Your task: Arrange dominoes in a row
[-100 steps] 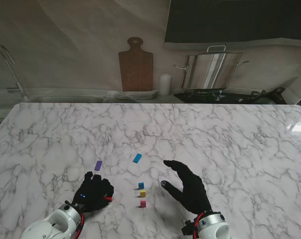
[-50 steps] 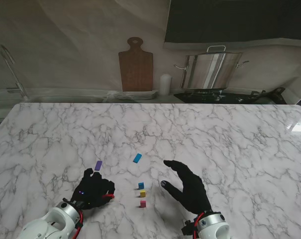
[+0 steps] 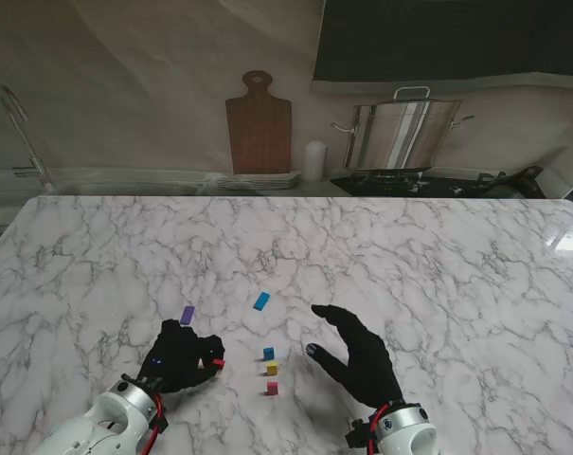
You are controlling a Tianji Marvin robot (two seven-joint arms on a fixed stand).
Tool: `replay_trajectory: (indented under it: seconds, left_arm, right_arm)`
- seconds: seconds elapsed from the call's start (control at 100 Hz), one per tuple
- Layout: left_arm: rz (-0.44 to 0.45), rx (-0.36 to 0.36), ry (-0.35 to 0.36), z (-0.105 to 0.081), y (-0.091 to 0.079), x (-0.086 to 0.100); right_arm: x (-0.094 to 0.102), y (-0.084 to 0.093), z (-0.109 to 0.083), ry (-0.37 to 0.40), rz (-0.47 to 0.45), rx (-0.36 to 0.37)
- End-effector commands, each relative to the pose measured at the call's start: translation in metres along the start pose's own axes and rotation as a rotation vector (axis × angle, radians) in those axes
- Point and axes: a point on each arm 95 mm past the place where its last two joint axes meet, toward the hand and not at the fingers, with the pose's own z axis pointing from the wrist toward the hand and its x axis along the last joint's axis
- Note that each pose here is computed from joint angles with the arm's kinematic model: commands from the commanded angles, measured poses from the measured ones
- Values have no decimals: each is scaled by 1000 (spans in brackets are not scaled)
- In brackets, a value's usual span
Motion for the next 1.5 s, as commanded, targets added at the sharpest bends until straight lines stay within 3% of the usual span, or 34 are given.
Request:
replay_trajectory:
  seconds: [0.0,0.38,1.0,1.49]
  left_arm:
    - [-4,-3,4,2,0,5]
    - [-41,8,-22,15,-3,9]
    - [-87,12,-53,64,-9,14]
    - [-148,-17,-61,91,3,24]
  right_arm:
    - [-1,-1,-1,-7,2,4]
    - [-2,-2,-1,-7,3,4]
    - [-2,-2,0,-9,4,10]
    - [-3,-2,1,-11,4,12]
